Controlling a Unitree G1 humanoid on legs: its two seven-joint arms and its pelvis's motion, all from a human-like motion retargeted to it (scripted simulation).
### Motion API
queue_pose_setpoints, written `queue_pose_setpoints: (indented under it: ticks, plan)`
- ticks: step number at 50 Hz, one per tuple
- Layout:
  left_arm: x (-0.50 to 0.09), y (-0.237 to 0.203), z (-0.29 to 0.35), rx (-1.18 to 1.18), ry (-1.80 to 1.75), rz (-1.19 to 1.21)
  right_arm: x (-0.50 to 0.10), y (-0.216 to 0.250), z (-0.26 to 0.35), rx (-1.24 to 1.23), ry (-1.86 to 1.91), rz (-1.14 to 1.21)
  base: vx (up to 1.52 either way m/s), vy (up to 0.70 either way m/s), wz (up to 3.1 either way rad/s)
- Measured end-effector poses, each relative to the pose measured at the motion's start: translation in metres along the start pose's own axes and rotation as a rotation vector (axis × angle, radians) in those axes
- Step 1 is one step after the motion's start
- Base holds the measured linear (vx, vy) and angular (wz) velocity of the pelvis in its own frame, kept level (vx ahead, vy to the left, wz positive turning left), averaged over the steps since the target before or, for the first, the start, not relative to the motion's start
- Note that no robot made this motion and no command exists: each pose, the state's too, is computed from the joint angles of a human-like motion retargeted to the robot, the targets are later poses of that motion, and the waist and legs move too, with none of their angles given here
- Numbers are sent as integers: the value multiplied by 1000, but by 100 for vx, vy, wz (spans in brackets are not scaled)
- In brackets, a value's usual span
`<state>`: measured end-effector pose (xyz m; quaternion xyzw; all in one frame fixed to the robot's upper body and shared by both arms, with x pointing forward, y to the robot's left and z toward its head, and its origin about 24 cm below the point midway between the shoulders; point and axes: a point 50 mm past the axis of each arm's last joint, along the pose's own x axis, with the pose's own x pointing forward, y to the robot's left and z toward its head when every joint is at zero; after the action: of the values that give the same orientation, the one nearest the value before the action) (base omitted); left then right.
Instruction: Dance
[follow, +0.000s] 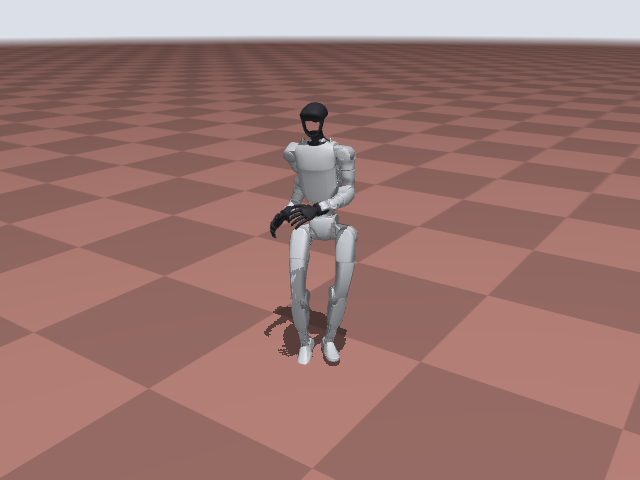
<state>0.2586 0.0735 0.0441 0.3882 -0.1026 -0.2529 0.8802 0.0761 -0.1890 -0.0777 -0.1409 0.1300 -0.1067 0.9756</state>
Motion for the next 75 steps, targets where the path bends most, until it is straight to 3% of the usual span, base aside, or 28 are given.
queue_pose_setpoints:
  ticks: [4,9,15,21,30,38,48,55,59,67,70,75]
  plan:
    - [36,87,75,218,-451,661,23,21,20,83,-84,102,-25,-50,-79]
    - [3,173,131,383,-802,1386,31,28,32,116,-145,120,-27,25,-8]
    - [-66,219,121,394,-776,1765,32,19,29,106,-144,141,-11,-32,-24]
    - [-155,199,71,456,-551,1950,16,-1,12,59,-54,132,15,-61,3]
    - [-209,152,10,564,102,1735,-5,-21,-15,143,139,85,6,-58,44]
    - [-210,118,-22,680,219,1262,-35,-43,-40,101,313,24,-21,-28,48]
    - [-174,36,-40,410,46,370,-74,-64,-58,73,447,14,-30,-2,-29]
    - [-110,-28,-33,91,-110,145,-32,-21,-48,95,354,129,-20,6,-105]
    - [-53,-14,0,113,-350,222,-13,5,-36,148,283,192,-8,1,-121]
    - [20,72,103,318,-758,752,5,31,-20,222,201,274,-6,-9,-108]
    - [18,117,122,417,-734,975,6,33,-19,249,194,280,-6,-22,-41]
    - [-37,187,123,512,-695,1404,0,26,-24,258,208,296,8,-37,17]
